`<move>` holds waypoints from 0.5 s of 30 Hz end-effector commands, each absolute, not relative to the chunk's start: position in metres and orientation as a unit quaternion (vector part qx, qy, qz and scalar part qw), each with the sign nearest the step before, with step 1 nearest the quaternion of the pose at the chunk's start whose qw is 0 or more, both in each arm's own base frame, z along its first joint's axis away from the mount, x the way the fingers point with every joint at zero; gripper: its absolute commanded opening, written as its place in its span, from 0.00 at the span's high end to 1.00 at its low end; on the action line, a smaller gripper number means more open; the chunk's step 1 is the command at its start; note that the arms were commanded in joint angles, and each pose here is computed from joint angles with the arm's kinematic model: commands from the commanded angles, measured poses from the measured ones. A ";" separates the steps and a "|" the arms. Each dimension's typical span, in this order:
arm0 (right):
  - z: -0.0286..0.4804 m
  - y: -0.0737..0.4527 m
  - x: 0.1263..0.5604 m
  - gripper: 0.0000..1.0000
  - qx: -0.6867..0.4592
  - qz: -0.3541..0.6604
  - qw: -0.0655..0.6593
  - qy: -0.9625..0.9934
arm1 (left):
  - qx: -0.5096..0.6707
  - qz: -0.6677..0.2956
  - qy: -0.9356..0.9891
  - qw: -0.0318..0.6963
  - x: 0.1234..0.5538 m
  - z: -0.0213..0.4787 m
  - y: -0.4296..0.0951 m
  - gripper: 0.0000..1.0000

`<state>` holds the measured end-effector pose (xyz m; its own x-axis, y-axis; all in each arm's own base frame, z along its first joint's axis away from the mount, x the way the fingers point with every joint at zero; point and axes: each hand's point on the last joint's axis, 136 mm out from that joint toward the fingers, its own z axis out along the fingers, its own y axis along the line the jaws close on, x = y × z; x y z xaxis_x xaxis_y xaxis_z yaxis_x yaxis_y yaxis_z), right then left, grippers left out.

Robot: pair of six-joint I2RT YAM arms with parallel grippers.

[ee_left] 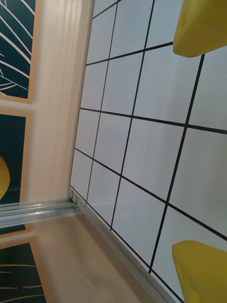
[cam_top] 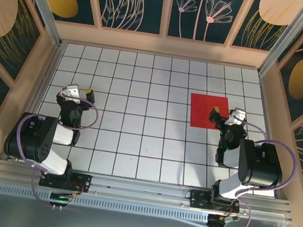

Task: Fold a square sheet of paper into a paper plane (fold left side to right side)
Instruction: Move the square sheet of paper to the center of the table.

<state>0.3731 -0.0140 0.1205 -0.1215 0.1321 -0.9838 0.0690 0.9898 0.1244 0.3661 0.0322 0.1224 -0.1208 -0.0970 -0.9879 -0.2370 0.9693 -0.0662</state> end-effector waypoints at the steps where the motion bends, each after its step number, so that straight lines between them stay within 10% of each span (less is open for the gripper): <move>1: 0.128 -0.015 0.374 0.01 0.065 0.015 0.673 0.737 | -0.108 0.048 0.727 0.676 0.373 0.138 0.032 0.01; 15: 0.128 -0.015 0.375 0.01 0.064 0.020 0.672 0.738 | -0.108 0.049 0.728 0.675 0.373 0.137 0.032 0.01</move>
